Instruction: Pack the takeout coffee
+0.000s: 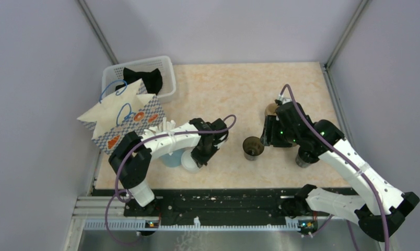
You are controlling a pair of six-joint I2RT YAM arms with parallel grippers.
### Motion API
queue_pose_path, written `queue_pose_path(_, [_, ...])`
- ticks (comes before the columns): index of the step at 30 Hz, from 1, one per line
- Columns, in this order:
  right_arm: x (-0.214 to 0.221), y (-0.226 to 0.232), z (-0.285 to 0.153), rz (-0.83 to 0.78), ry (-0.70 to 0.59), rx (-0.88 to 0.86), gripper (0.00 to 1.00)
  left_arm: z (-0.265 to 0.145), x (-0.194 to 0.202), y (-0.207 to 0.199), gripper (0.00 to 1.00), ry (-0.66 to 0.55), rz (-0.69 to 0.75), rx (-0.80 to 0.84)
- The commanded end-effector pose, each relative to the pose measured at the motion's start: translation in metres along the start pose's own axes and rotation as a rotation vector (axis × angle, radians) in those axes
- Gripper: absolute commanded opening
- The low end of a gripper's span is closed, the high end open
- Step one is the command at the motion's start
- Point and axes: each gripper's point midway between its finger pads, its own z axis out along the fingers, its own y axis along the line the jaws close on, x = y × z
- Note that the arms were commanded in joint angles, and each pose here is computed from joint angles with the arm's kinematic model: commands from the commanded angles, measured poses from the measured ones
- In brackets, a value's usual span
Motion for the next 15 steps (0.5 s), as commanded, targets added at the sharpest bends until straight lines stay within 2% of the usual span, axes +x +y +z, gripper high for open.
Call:
queue_pose_path(1, [-0.004, 0.004, 0.001, -0.006, -0.017, -0.018, 0.52, -0.002, -0.007, -0.001, 0.11, -0.021, 0.011, 0.014])
queue_pose_path(6, [-0.005, 0.004, 0.001, -0.007, -0.018, -0.018, 0.52, -0.010, -0.009, 0.001, 0.04, -0.024, 0.009, 0.001])
queue_pose_path(15, [-0.006, 0.004, -0.001, -0.011, -0.022, -0.019, 0.52, -0.040, -0.014, -0.011, 0.02, -0.046, -0.015, 0.068])
